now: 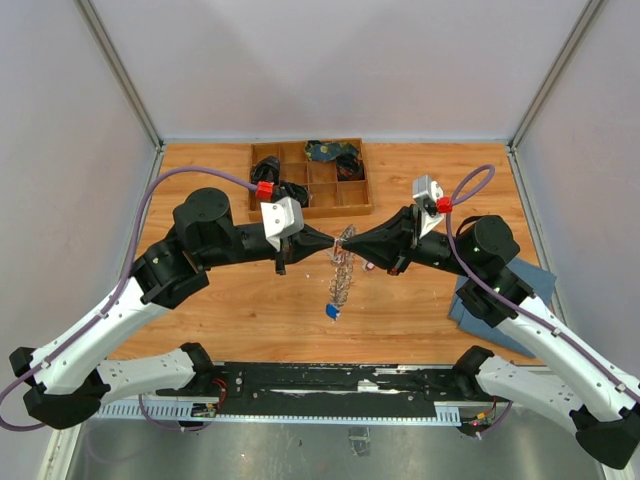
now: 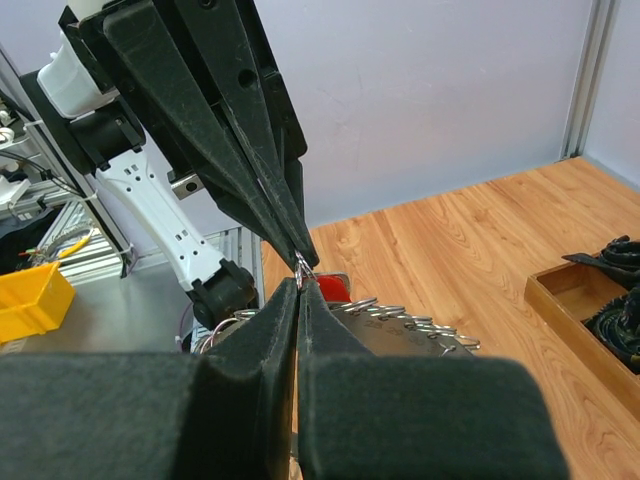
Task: Put the keys on the keyring
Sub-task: Insert the key onto the keyring.
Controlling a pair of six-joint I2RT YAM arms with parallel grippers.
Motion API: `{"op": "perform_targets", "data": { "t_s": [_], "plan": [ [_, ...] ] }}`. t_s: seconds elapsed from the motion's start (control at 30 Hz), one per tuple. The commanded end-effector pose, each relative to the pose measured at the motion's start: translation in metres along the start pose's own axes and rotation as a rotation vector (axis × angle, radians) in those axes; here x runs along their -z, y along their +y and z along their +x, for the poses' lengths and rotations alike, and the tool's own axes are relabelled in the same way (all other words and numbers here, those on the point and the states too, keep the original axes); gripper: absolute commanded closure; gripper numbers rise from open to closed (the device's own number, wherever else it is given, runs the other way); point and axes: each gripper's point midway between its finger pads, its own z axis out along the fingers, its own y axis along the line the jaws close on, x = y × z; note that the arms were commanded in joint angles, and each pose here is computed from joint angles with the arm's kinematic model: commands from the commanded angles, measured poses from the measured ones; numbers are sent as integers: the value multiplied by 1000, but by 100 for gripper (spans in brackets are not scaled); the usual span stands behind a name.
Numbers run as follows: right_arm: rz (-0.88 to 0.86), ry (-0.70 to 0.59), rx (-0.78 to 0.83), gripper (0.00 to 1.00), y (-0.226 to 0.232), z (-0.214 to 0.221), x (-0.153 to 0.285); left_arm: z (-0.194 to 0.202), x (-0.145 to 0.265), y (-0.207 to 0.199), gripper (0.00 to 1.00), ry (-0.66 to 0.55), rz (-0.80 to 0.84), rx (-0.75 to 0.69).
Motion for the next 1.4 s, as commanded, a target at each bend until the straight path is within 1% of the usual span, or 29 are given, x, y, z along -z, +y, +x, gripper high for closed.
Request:
{"op": "perform_targets", "data": {
  "t_s": [0.0,0.37,0.83,1.1,1.37],
  "plan": [
    [10,-75,52,100,6,-30,0,-22,1,-2,100,-61,5,-23],
    [81,-113,30,100,-5,-34,1,-16,-3,-3,100,-41,12,-21],
    [101,-148,24,100,-8,-39,1,-10,-6,-4,99,-22,13,-18],
    [137,-180,25,100,-14,-41,4,-12,-6,-5,100,-36,9,-9],
    [128,-262,7,100,-13,-49,6,-20,-4,-7,99,-78,5,3]
  ]
}}
